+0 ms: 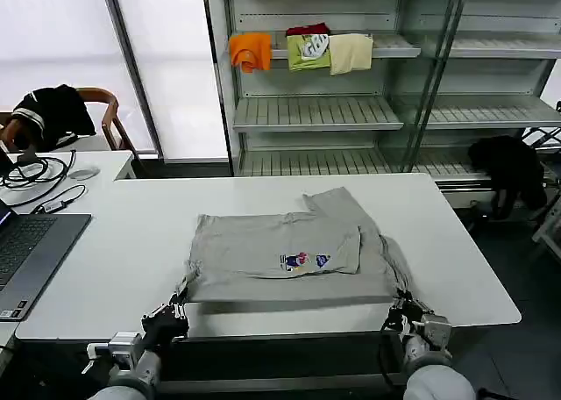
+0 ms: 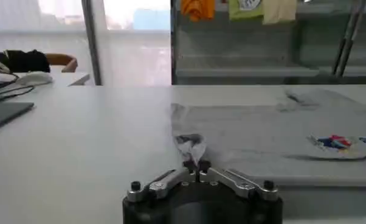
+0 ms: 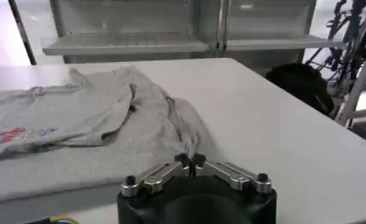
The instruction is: Fold and organize the clothes.
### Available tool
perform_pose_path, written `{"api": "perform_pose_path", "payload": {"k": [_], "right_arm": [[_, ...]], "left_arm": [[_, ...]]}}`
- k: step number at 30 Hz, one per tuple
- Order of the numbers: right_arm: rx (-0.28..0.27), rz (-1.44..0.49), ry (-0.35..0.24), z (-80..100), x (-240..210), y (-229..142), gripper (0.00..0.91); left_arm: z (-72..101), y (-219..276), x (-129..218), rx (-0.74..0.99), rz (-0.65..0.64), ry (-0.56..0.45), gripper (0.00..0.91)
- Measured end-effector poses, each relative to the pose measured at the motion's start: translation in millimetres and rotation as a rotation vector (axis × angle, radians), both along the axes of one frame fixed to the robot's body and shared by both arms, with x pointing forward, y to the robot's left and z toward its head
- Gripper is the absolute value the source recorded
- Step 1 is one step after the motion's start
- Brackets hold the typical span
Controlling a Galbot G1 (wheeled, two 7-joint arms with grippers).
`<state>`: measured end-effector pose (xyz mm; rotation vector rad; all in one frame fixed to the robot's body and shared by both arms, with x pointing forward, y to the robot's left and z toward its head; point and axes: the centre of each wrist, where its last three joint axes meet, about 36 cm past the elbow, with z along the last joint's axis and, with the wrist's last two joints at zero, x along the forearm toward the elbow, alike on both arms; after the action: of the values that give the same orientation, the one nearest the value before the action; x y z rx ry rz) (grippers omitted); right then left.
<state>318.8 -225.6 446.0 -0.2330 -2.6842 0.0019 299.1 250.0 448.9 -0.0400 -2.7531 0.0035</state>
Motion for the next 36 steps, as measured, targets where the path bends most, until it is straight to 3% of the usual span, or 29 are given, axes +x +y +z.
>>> {"api": "perform_pose_path", "payload": {"k": [5, 6, 7, 8, 9, 21, 27, 36], "right_arm": [[0.000, -0.004, 0.014, -0.8, -14, 4, 0.000], [-0.001, -0.005, 0.015, -0.7, -16, 4, 0.010], [-0.003, -0.007, 0.016, -0.6, -18, 4, 0.060], [-0.004, -0.008, 0.018, -0.9, -19, 5, 0.715], [-0.006, -0.009, 0.021, -1.2, -21, 5, 0.907], [-0.022, -0.020, 0.022, 1.4, -39, 10, 0.907], [-0.014, -0.052, -0.023, 12.3, -40, 8, 0.907], [-0.003, -0.077, -0.129, 29.0, -14, -7, 0.907]], "left_arm": [[-3.0, -1, -13, 0.002, -0.004, 0.013, 0.020], [-3.7, -2, -16, 0.002, -0.003, 0.016, 0.101], [-4.4, -2, -18, 0.003, -0.002, 0.019, 0.242], [-5.0, -3, -20, 0.005, -0.001, 0.023, 0.665], [-5.6, -3, -22, 0.006, 0.001, 0.027, 0.907], [-3.9, -4, -38, 0.018, 0.014, 0.048, 0.907], [0.5, -3, -41, 0.014, 0.023, 0.040, 0.907], [27.4, 8, -29, 0.014, 0.031, -0.024, 0.907]]}}
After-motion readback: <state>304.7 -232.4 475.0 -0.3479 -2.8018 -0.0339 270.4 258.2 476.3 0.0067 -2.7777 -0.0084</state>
